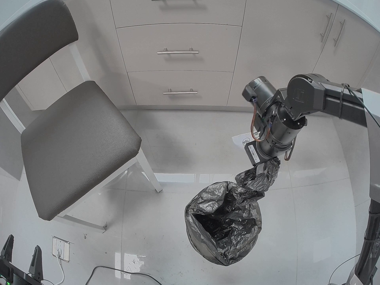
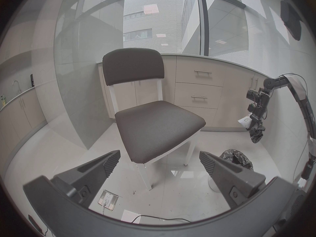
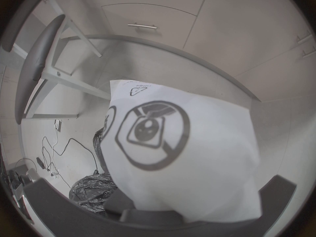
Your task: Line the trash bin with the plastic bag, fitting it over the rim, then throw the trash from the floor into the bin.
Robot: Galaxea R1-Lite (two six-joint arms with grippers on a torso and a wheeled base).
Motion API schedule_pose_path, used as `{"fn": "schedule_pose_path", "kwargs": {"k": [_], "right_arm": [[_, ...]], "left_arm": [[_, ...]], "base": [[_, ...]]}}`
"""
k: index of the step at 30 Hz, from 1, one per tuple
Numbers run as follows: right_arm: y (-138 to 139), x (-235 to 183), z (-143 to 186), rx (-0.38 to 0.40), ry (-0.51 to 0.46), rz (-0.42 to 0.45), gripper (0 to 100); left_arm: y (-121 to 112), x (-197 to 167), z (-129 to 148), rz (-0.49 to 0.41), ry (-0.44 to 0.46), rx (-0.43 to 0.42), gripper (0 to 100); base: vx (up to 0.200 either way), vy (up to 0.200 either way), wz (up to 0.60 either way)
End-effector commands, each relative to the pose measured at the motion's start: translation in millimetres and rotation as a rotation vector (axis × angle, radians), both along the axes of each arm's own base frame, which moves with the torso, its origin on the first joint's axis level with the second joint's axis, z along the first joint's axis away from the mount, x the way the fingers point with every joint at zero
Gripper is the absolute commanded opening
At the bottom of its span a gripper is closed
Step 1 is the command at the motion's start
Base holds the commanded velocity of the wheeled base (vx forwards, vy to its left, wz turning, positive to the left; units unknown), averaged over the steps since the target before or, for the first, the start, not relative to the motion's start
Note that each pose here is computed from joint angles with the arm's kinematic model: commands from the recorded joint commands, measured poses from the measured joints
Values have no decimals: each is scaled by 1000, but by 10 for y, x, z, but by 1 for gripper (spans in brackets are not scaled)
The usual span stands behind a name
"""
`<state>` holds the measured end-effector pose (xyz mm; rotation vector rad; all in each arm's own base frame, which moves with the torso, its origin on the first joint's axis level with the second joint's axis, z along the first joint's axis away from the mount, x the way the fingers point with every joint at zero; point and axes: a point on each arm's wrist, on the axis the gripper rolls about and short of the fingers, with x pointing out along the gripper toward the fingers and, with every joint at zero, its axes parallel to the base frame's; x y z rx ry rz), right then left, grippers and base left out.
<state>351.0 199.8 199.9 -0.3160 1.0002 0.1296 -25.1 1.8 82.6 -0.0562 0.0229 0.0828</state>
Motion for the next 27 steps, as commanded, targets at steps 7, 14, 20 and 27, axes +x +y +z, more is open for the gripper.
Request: {"fn": "schedule_pose_path", "kwargs": {"k": [7, 14, 20, 27], "right_arm": [[407, 22, -539, -52, 103, 64, 0], [541, 106, -1059, -113, 200, 67, 0], [646, 99, -1288, -137, 232, 85, 0], [750, 110, -1480, -140, 231, 103, 0]], "left_arm": [[1, -14, 1, 3, -20, -45, 100], [-6, -11, 0, -25, -24, -44, 100], [-3, -11, 5, -9, -40, -195, 100], [4, -11, 0, 19, -44, -206, 100]], "base": [[0, 0, 0], [0, 0, 0], [0, 0, 0], [0, 0, 0]]}}
